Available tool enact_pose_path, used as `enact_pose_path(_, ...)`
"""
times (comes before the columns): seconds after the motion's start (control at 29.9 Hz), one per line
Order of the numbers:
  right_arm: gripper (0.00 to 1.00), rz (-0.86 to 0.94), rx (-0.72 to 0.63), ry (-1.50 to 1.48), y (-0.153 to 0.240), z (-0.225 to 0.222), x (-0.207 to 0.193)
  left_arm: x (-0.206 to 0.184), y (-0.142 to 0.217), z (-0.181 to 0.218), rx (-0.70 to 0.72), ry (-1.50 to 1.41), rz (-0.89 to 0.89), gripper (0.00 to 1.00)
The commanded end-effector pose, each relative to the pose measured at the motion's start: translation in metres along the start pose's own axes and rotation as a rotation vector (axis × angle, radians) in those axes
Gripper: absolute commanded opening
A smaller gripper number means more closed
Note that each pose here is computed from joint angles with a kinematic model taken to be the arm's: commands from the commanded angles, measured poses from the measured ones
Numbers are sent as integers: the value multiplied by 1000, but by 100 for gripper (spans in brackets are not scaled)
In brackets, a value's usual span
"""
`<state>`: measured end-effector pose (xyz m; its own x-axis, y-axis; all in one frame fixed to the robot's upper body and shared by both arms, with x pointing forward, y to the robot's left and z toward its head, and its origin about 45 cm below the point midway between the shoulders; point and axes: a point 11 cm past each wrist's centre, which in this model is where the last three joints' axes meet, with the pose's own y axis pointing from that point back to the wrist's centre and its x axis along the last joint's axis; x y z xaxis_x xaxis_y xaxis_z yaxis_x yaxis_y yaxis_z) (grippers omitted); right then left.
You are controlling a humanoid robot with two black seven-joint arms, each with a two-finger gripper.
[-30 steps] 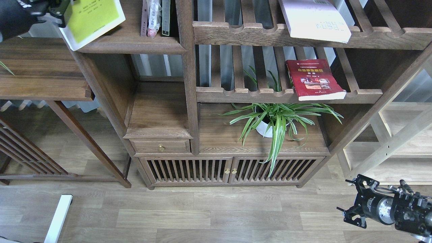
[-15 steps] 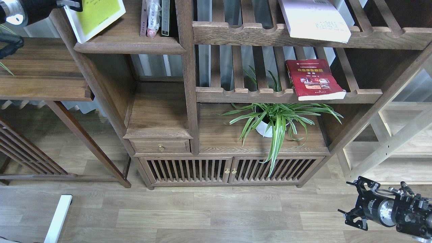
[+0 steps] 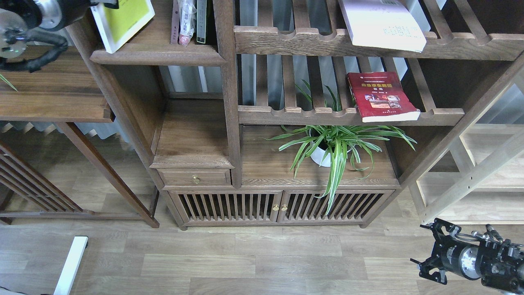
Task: Organize books on shelf
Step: 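Push the paperback deeper into the upper shelf with the left gripper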
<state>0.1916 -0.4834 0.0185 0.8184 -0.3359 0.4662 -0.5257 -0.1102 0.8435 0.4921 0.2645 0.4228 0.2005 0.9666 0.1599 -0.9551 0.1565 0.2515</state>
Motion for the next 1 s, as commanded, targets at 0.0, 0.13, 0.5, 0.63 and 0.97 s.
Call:
enact_pose_path(0.0, 100, 0, -1, 0, 0, 1, 0, -15, -9, 7, -8, 15, 14, 0)
enact_pose_path(0.13, 100, 3, -3, -2, 1, 1, 1, -24, -18, 10, -11, 34, 38, 0)
enact_pose_path(0.5, 100, 4, -5, -2, 1, 2, 1, -33, -35, 8, 8, 99, 166, 0)
enact_pose_path(0.63, 100, 3, -3, -2, 1, 1, 1, -34, -39, 10, 8, 102, 180, 0)
enact_pose_path(0.97, 100, 0, 1, -1, -1, -1, 0, -36, -45, 7, 38, 20, 213, 0)
